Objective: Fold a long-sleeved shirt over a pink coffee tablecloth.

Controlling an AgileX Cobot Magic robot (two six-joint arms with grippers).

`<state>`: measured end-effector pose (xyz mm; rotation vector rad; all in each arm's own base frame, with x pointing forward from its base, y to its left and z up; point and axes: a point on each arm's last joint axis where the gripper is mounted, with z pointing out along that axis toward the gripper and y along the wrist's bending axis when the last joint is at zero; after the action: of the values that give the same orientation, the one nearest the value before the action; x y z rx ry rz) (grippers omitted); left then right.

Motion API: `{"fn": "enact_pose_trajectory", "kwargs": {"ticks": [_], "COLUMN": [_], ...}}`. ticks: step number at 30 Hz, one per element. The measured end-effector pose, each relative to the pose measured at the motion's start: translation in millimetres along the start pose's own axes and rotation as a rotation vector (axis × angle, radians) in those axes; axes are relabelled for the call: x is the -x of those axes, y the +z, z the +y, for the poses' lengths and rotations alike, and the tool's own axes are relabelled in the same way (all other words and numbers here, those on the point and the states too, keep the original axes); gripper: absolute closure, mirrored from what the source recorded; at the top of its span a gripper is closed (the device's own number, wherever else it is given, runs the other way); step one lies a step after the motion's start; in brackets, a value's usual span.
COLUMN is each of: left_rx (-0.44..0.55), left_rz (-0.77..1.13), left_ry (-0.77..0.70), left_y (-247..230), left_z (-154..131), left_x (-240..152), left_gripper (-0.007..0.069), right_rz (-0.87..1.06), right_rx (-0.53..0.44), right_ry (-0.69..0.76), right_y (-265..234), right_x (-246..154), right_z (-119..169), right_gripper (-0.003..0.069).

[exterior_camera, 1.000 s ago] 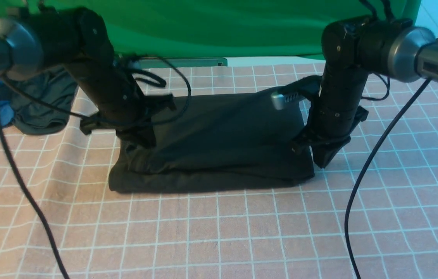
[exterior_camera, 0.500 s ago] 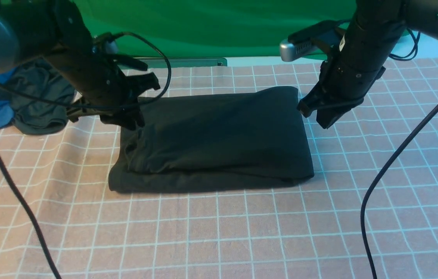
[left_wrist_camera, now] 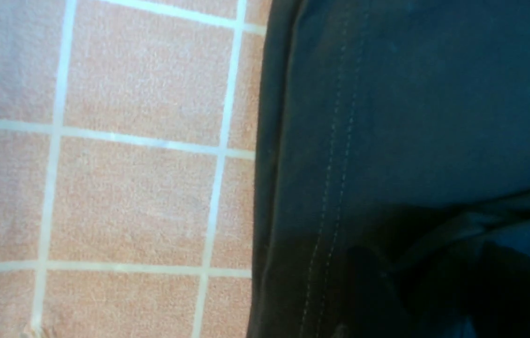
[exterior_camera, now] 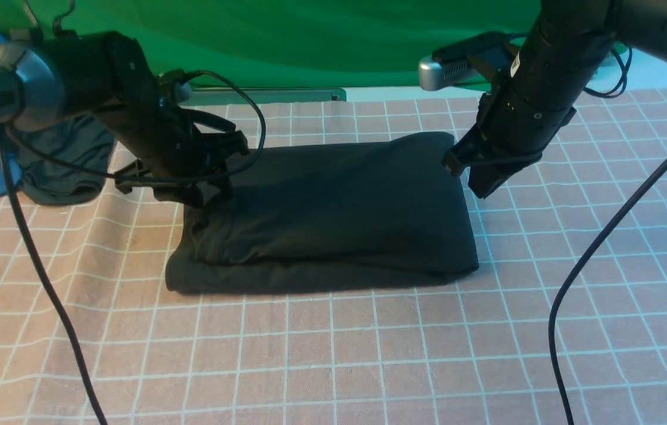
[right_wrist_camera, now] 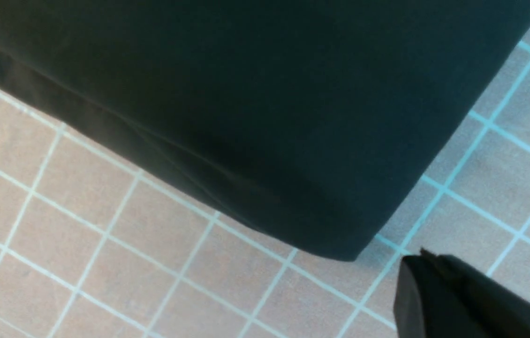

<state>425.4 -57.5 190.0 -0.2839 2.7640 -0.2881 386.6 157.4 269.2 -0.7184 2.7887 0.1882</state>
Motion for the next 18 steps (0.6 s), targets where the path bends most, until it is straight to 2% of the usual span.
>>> {"fn": "enact_pose_trajectory", "kwargs": {"ticks": [3, 6, 12, 18], "left_rx": [-0.014, -0.035, -0.032, 0.004], "left_rz": [0.005, 0.007, -0.01, -0.129], "left_ry": [0.039, 0.076, 0.107, 0.144], "left_y": [1, 1, -11, -45], "left_z": [-1, -3, -5, -6], "left_x": [0, -1, 2, 12], "left_gripper": [0.052, 0.0599, 0.0612, 0.0612], "right_rz": [-0.005, -0.006, -0.007, -0.013], "right_rx": [0.0, 0.0, 0.0, 0.0], "right_ry": [0.0, 0.0, 0.0, 0.0], "right_y": [0, 0, 0, 0], "right_x": [0, 1, 1, 1], "right_z": [0, 0, 0, 0], "right_gripper": [0.0623, 0.0623, 0.0623, 0.0623]}}
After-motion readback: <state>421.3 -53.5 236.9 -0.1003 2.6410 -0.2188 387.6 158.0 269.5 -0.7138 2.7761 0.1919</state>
